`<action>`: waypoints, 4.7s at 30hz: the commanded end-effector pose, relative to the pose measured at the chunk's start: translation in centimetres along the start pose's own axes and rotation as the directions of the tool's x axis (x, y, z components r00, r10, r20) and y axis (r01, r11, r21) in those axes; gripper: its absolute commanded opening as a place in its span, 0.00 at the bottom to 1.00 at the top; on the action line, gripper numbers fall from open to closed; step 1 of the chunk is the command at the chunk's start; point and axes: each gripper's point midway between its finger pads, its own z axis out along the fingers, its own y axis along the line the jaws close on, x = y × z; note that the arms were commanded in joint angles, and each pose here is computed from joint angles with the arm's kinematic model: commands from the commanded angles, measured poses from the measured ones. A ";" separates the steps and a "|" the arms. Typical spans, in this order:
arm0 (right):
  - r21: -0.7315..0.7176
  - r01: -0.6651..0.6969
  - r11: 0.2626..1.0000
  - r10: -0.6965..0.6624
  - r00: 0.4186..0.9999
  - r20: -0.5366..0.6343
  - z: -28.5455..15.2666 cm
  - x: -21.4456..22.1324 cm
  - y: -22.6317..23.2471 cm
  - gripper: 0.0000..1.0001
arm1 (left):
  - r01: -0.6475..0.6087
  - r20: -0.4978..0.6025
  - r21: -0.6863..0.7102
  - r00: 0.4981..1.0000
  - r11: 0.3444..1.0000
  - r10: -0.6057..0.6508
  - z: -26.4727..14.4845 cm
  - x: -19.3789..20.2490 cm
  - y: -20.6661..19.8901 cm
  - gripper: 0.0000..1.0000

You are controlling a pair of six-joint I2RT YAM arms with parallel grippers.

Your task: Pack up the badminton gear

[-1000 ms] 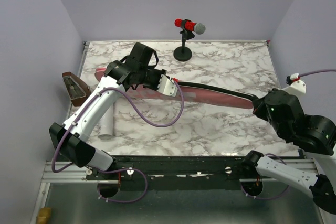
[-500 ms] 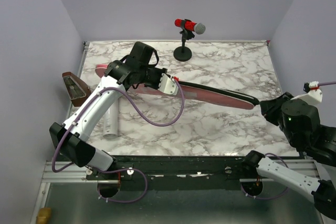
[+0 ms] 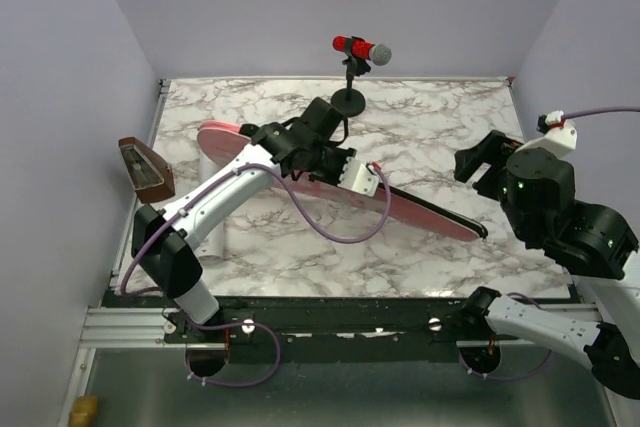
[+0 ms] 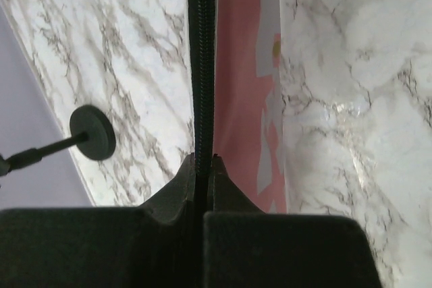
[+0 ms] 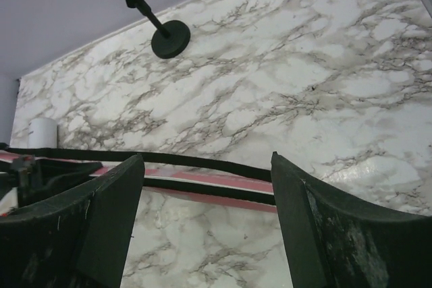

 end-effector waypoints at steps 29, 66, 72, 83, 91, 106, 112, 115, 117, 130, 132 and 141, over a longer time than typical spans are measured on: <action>0.015 -0.046 0.999 0.045 0.998 0.041 2.2 2.2 0.1 0.83 | 0.107 0.002 -0.167 0.994 0.980 -0.108 11.0 -0.3 2.3 0.00; 0.095 -0.095 0.991 0.110 0.980 -0.168 17.8 10.4 -0.4 1.00 | 0.961 0.391 0.007 0.252 0.277 -0.885 -11.9 10.0 0.2 0.98; 0.232 -0.248 0.940 0.282 0.952 -0.122 21.8 12.9 -6.8 1.00 | 0.956 0.529 -0.278 0.236 0.096 -0.815 -14.5 17.0 -0.4 0.98; 0.535 0.002 0.845 -0.069 0.992 0.104 21.5 14.4 -18.7 1.00 | 0.757 0.555 -0.610 0.198 -0.234 -0.808 -14.0 28.5 -3.3 0.98; 0.526 0.021 0.850 -0.123 0.980 0.159 22.7 15.9 -19.7 1.00 | 0.741 0.596 -0.623 0.242 -0.250 -0.766 -11.7 31.3 -4.6 0.98; 0.397 0.042 0.917 -0.158 0.952 0.264 25.5 15.4 -17.7 1.00 | 0.776 0.745 -0.614 0.508 -0.146 -0.433 -11.6 26.2 -6.6 0.98; 0.176 0.173 0.969 -0.224 0.918 0.327 23.5 15.7 -14.1 1.00 | 0.740 0.779 -0.622 0.550 -0.258 -0.301 -13.6 25.9 -8.5 0.98; 0.052 0.298 0.953 -0.297 0.890 0.345 22.0 17.8 -11.6 1.00 | 0.741 0.781 -0.615 0.524 -0.271 -0.339 -13.3 26.6 -8.1 0.99; 0.074 0.282 0.957 -0.287 0.873 0.393 22.1 17.1 -11.8 1.00 | 0.734 0.791 -0.597 0.472 -0.325 -0.388 -13.2 28.2 -7.4 0.99; 0.118 0.205 0.972 -0.231 0.930 0.285 25.0 17.3 -13.8 1.00 | 0.705 0.744 -0.644 0.487 -0.297 -0.458 -11.9 28.3 -6.3 0.98; 0.113 0.207 0.972 -0.231 0.931 0.283 25.0 17.4 -13.7 1.00 | 0.707 0.744 -0.643 0.486 -0.294 -0.459 -11.8 28.2 -6.3 0.98; 0.113 0.207 0.972 -0.231 0.931 0.283 25.1 17.4 -13.7 1.00 | 0.705 0.744 -0.644 0.486 -0.297 -0.459 -11.8 28.3 -6.4 0.99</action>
